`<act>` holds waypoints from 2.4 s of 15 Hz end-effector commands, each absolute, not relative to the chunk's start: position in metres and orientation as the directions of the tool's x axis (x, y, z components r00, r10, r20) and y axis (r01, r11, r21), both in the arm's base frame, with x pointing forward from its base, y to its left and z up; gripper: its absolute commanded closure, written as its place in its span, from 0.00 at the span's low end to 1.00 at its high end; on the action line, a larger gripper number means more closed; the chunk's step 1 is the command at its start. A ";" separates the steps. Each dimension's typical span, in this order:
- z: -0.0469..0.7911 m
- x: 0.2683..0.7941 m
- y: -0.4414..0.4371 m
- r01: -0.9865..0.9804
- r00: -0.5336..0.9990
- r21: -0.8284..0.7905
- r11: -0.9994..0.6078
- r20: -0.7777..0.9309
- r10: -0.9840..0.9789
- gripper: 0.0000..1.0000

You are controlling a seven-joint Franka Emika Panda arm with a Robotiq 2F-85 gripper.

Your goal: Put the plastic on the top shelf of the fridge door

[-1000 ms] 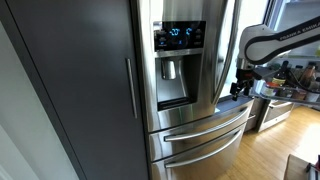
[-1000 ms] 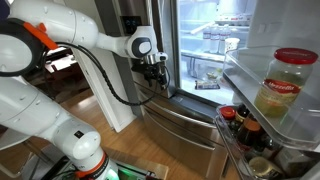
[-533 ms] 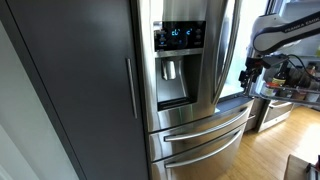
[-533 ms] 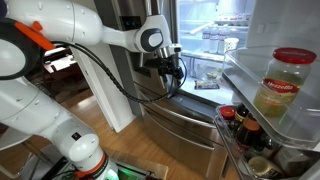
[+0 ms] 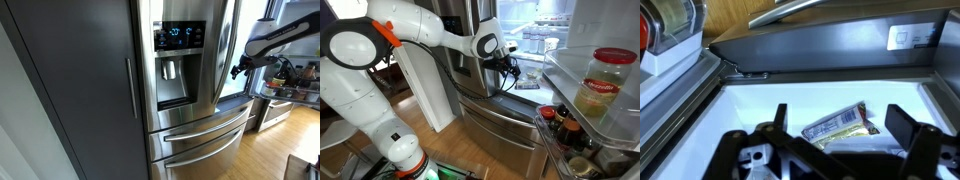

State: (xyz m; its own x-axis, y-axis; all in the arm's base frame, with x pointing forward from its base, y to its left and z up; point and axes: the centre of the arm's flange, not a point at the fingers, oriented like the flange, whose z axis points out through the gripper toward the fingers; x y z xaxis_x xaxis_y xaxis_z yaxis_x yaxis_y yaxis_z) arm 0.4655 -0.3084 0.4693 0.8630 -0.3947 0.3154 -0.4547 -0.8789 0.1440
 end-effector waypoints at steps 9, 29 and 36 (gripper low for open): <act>0.440 0.521 -0.330 -0.574 0.797 0.138 -0.807 0.321 -0.512 0.00; 0.360 0.636 -0.410 -0.696 0.680 -0.010 -0.718 0.310 -0.664 0.00; 0.324 0.642 -0.415 -0.773 0.581 -0.103 -0.625 0.278 -0.765 0.29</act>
